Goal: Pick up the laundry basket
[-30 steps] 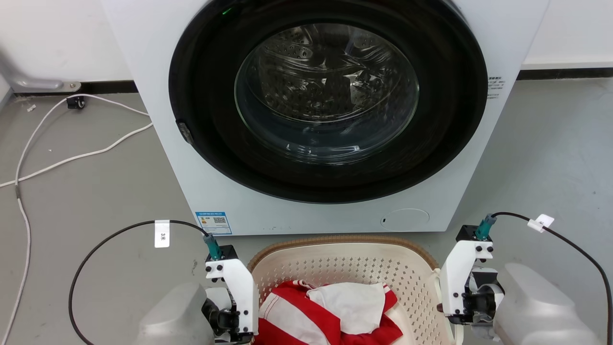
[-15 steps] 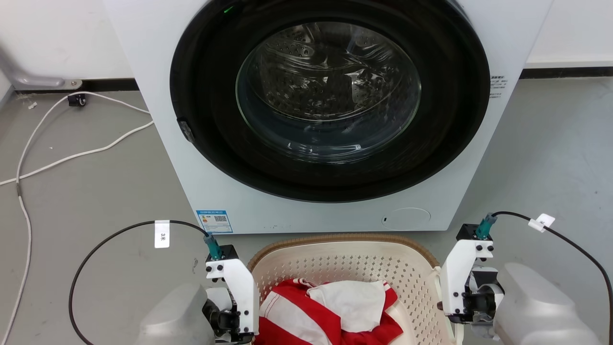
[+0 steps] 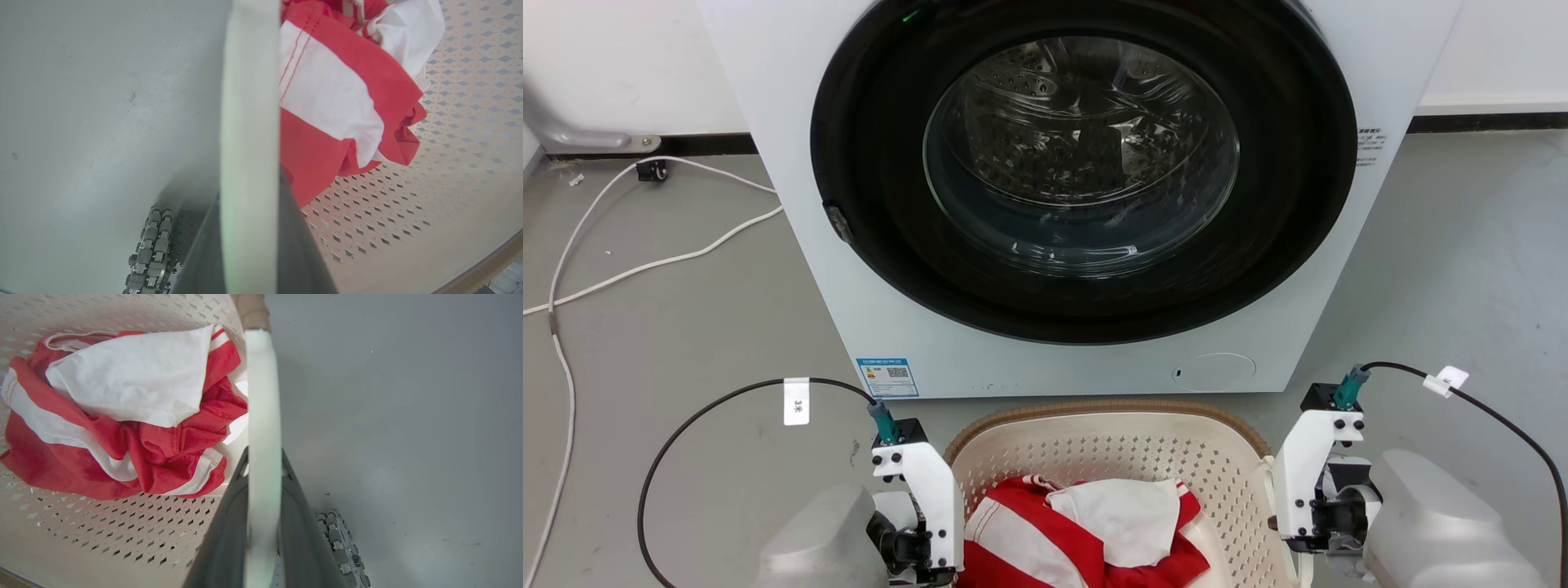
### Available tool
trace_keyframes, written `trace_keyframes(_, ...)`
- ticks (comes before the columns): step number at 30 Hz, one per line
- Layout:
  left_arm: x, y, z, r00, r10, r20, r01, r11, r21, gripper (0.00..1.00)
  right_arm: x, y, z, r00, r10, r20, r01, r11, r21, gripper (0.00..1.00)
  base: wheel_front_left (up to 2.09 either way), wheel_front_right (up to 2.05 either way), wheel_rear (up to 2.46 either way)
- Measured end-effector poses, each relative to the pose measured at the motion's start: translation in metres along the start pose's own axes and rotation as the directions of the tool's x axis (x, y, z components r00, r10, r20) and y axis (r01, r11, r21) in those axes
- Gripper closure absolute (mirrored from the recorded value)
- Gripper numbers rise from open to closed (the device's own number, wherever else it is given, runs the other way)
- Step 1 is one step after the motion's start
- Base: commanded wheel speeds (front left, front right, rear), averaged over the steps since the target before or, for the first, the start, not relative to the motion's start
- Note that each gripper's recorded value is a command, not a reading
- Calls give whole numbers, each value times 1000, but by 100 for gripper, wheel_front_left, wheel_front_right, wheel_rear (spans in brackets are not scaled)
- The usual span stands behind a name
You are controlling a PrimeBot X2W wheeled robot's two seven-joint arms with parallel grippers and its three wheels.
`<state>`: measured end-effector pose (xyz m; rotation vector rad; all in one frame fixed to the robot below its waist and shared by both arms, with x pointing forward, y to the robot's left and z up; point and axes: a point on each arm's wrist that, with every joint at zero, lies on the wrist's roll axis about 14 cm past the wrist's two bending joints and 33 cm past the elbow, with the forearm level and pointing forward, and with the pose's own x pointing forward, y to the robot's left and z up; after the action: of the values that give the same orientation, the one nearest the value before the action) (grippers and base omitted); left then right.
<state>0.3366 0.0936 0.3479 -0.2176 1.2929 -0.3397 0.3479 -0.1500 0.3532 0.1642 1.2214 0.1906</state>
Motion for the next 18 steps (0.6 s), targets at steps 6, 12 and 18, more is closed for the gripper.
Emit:
trace_keyframes(6, 0, -1, 0, 1000, -2, 0, 2, 1000, -1, 100, 0, -1, -1, 1000, -2, -1, 2, 1000, 0, 100, 0, 0, 0)
trace_keyframes(12, 1, 0, -1, 1000, 1, -3, -1, 1000, 3, 100, 0, -1, -1, 1000, -3, -3, 3, 1000, 0, 100, 0, 0, 0)
trace_keyframes(18, 1, 0, -2, 1000, 1, -2, -1, 1000, 2, 100, 1, 0, -1, 1000, -2, -4, 2, 1000, 1, 100, 0, 0, 0)
